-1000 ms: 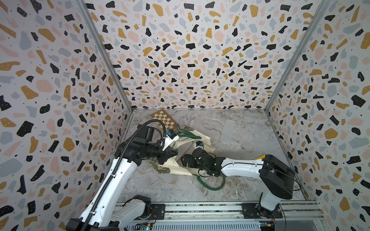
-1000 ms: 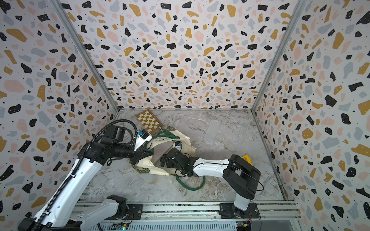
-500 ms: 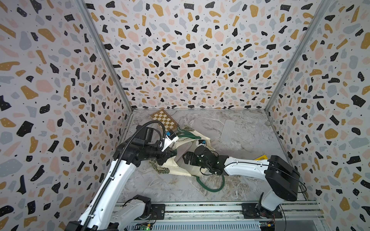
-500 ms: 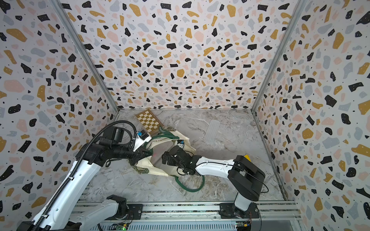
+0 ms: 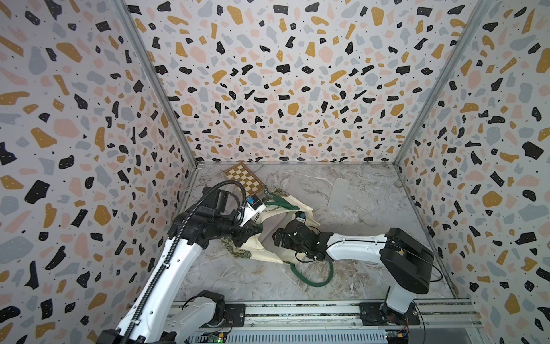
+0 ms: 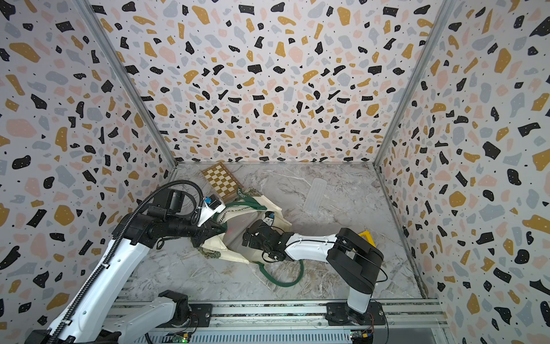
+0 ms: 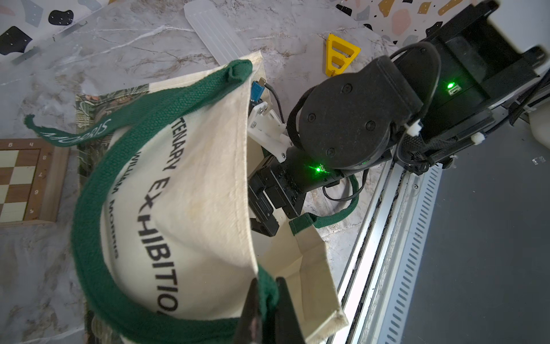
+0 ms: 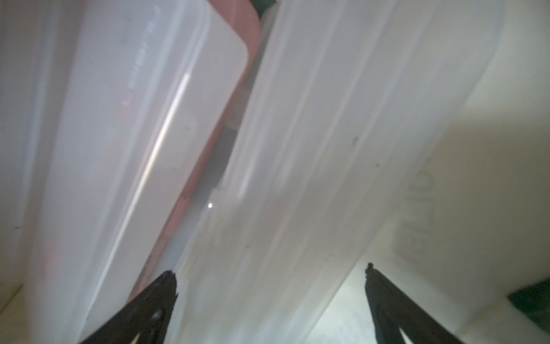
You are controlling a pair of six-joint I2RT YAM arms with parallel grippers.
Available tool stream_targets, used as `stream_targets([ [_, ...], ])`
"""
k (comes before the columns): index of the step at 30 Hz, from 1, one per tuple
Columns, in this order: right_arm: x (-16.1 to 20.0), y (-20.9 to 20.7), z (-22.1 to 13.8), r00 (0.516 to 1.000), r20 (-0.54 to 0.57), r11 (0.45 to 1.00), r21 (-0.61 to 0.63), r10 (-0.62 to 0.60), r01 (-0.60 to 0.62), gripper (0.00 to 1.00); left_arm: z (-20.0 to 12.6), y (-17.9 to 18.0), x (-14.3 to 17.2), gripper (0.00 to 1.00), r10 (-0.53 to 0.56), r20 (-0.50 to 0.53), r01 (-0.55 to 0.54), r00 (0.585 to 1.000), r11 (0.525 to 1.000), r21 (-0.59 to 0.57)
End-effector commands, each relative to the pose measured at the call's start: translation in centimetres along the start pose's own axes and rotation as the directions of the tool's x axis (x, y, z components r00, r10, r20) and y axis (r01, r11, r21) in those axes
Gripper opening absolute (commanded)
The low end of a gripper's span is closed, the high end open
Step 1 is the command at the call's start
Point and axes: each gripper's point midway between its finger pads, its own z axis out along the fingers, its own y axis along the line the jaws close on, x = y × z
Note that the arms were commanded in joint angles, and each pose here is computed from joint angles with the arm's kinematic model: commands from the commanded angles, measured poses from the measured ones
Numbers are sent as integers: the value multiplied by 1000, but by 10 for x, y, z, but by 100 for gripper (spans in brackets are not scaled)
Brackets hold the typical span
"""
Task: Take out the pencil case from the canvas bag
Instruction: Pick up the pencil case from the canvas bag.
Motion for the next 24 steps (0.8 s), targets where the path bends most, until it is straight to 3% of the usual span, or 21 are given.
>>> stream_targets([
  [1, -2, -5, -11, 1000, 18, 1000, 26, 16, -16, 100, -12, -8, -20, 0, 65, 88, -66, 994, 998, 5],
  [15, -6, 4, 24, 996, 20, 996, -13, 89, -89, 100, -12, -13, -21, 0, 56, 100, -59, 993, 998, 28],
  [24, -8, 0, 31, 993, 51, 994, 1, 106, -106, 85, -14, -16, -20, 0, 52, 101, -55, 994, 998, 36],
])
